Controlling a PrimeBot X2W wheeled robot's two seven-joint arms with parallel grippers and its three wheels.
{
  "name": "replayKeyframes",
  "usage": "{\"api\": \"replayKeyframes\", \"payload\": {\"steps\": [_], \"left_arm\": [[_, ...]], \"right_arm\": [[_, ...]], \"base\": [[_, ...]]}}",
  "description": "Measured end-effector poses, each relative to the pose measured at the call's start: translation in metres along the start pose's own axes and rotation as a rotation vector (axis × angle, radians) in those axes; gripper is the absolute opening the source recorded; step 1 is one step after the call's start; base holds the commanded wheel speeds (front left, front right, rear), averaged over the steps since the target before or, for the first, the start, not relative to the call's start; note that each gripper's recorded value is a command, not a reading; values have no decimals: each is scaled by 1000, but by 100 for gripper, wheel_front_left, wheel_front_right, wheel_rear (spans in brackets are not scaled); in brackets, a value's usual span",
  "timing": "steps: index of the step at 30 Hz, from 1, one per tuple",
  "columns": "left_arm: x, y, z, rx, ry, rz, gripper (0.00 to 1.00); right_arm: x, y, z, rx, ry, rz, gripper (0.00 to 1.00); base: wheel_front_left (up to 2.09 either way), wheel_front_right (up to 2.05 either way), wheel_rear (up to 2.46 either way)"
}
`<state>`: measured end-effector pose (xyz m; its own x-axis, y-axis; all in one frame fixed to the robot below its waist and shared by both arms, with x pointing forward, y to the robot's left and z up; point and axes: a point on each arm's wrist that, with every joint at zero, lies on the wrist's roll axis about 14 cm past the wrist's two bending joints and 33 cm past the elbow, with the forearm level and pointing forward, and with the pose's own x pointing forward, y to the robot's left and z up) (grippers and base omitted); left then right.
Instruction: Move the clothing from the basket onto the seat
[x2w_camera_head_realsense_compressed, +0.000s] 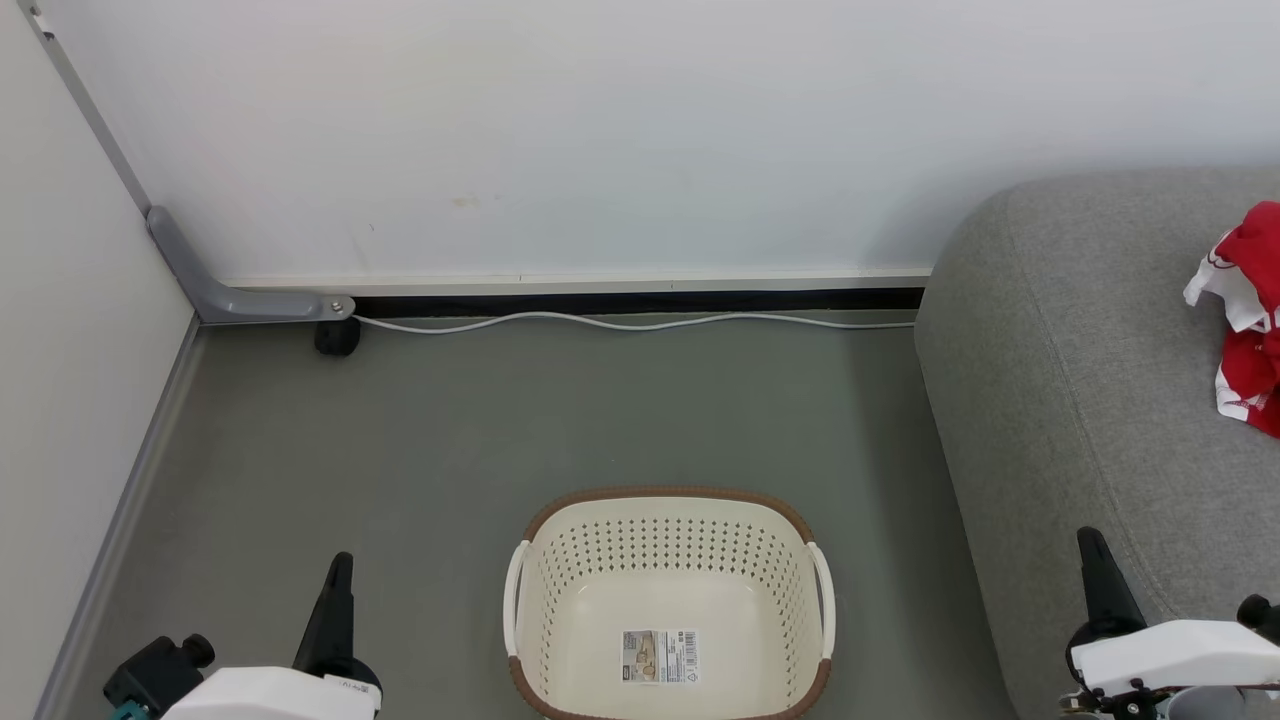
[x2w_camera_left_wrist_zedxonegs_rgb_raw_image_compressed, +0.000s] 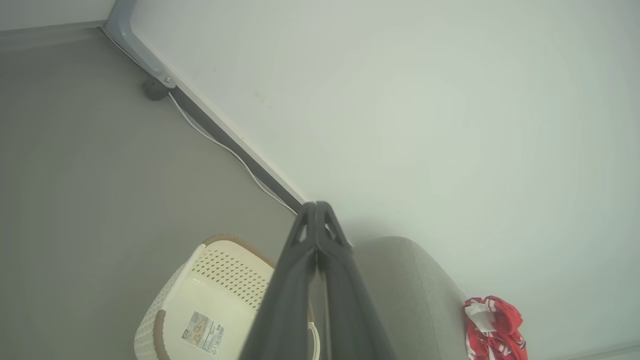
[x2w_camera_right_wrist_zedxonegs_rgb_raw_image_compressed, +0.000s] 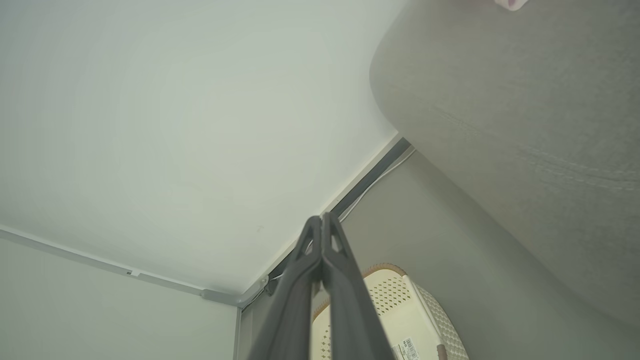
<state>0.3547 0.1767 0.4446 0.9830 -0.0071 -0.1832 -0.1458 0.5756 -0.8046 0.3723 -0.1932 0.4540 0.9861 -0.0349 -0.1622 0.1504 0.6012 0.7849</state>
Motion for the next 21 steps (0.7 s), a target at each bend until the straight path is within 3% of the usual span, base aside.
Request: {"api": "replayKeyframes", "payload": {"steps": [21], "left_arm": [[3,-2,7,-212,1,-4,0]], "right_arm": [[1,4,9,226,-8,12,0]], "base": [[0,0,0]]}}
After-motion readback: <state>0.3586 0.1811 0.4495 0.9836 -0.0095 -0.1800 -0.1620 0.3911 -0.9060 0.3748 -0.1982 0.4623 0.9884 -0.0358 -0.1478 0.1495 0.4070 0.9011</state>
